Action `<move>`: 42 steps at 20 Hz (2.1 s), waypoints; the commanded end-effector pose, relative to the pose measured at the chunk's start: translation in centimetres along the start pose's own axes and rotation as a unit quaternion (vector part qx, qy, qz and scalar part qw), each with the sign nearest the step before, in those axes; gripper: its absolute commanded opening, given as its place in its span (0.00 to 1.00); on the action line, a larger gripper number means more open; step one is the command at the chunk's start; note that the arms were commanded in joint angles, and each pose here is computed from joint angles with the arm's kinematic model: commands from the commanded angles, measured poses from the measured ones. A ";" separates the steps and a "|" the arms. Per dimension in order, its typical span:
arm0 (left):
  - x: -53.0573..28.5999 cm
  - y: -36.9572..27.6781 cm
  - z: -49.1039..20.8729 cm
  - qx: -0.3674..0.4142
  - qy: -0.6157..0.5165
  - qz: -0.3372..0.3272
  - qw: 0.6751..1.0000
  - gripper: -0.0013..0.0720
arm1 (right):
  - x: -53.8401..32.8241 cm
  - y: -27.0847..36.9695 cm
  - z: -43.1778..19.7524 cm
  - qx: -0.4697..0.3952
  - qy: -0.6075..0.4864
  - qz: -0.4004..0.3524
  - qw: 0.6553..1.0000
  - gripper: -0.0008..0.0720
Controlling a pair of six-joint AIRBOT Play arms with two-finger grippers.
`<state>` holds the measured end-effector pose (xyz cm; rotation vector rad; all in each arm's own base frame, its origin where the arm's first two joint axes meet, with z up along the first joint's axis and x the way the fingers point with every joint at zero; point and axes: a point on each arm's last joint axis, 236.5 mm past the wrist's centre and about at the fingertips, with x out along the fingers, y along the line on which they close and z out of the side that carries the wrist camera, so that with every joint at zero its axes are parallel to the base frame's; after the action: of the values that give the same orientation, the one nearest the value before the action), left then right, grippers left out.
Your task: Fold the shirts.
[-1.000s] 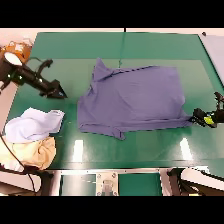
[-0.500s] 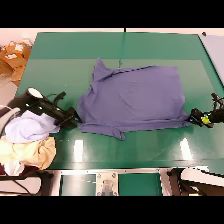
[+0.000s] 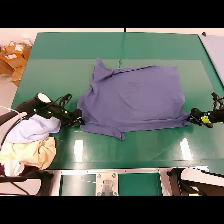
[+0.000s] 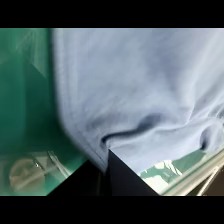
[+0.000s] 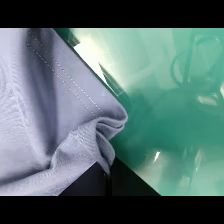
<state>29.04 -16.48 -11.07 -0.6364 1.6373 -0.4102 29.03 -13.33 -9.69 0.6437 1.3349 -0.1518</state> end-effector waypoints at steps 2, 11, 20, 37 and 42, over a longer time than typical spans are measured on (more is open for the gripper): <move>-3.0 -3.4 2.7 0.058 -0.041 -0.014 0.997 0.04 | -0.5 3.2 0.7 0.005 -0.012 0.045 0.999 0.03; -35.6 -27.2 2.9 0.358 -0.405 -0.012 0.841 0.04 | -27.4 26.1 5.5 -0.167 -0.260 0.226 0.924 0.03; -55.5 -36.4 -19.8 0.464 -0.658 -0.040 0.592 0.04 | -57.1 29.7 -5.1 -0.163 -0.623 0.177 0.744 0.03; -17.6 -13.2 18.2 0.179 -0.286 0.029 0.941 0.04 | -10.0 17.3 14.6 -0.008 -0.266 0.142 0.953 0.03; -13.8 -10.0 24.7 0.126 -0.333 0.019 0.934 0.04 | 0.9 14.1 17.7 0.059 -0.185 0.138 0.971 0.03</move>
<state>52.99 -14.26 5.39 -0.4222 0.9670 -0.3832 49.12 -10.21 2.59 0.7878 0.7938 -0.0863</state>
